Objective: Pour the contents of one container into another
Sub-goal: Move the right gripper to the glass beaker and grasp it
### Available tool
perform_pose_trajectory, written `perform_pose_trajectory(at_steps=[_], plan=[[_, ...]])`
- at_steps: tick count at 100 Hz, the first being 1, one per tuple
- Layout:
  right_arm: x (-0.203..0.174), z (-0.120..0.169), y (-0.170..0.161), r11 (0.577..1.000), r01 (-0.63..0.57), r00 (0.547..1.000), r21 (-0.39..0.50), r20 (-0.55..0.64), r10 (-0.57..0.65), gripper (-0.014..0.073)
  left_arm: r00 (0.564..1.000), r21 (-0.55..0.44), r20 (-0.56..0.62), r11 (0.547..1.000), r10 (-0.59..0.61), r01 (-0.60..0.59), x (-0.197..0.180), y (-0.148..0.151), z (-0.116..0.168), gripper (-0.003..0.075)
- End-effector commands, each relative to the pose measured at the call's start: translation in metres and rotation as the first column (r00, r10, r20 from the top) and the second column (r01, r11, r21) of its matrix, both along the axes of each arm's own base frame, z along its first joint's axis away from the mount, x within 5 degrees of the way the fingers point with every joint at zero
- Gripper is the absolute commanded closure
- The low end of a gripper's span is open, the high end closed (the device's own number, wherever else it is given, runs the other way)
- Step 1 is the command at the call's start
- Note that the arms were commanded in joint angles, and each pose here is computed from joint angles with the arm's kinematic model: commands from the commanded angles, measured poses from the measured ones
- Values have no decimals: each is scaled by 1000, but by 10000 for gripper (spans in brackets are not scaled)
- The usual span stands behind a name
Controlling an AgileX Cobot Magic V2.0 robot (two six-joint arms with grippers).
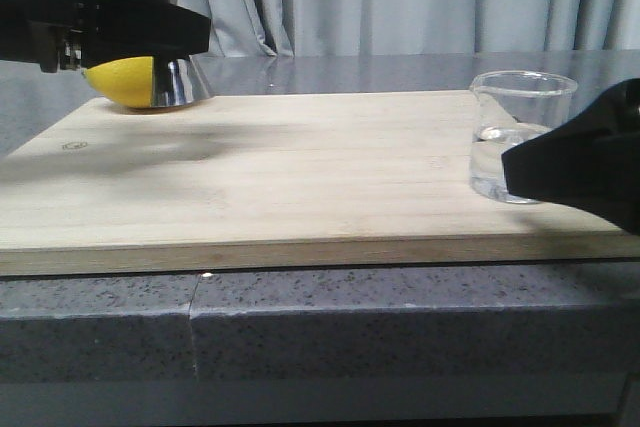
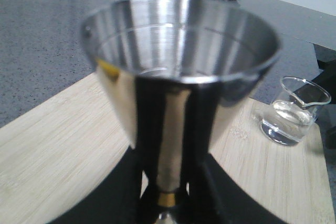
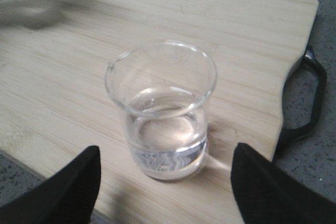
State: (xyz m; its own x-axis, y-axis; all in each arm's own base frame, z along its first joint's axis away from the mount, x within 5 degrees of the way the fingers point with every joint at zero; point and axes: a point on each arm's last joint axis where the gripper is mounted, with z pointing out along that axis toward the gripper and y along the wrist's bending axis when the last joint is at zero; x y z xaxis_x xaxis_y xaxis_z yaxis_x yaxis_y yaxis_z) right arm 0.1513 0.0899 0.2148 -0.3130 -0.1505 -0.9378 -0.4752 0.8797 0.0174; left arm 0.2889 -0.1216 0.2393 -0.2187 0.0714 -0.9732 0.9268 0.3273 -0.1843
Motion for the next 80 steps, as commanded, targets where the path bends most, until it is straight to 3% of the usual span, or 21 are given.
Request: perform_pose_trajectory(at_steps=[1, 80], plan=[[9, 14, 4, 999, 3, 992, 32, 129, -7, 122, 998, -133, 64, 991, -4, 12, -1, 0, 29, 699], [28, 8, 11, 997, 32, 969, 65, 243, -47, 122, 998, -127, 62, 992, 3, 5, 0, 0, 29, 699]])
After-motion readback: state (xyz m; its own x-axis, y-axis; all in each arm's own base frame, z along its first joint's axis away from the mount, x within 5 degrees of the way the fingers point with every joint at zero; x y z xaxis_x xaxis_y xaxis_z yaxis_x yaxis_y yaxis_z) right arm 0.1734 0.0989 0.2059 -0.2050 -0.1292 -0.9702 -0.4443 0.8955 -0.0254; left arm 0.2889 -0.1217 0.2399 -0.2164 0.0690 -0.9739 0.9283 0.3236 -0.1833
